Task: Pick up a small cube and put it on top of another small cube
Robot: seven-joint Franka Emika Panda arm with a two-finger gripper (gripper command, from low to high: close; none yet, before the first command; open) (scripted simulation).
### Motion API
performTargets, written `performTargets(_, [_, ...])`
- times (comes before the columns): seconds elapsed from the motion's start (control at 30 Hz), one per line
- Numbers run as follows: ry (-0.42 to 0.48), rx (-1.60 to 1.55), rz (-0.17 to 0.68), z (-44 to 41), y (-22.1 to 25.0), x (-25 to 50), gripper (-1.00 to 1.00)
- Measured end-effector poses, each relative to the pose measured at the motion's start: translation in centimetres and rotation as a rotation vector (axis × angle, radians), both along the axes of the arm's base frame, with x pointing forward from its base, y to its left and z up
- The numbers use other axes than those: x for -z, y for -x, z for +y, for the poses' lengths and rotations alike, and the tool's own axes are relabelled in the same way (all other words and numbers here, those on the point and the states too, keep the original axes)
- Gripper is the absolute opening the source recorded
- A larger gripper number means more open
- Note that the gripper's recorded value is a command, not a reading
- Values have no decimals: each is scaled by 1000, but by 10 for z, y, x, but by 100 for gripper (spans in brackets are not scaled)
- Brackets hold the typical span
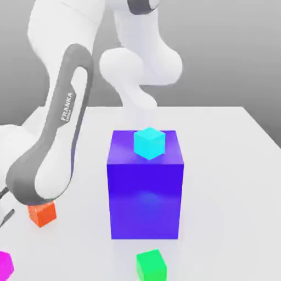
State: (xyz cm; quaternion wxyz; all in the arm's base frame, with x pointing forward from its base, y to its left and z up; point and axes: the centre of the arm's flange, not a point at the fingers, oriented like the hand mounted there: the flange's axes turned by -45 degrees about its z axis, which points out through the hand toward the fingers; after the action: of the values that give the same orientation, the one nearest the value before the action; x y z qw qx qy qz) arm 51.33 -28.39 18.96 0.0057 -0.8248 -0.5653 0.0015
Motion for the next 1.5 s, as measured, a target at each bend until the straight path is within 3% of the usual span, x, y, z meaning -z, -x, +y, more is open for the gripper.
performTargets(0.37, [-9,517,124,30,16,32,-100])
performTargets(0.8, [68,1132,222,63,31,52,-100])
performTargets(1.13, [152,1598,235,87,37,52,-100])
performTargets(1.5, [221,2099,188,116,37,38,-100])
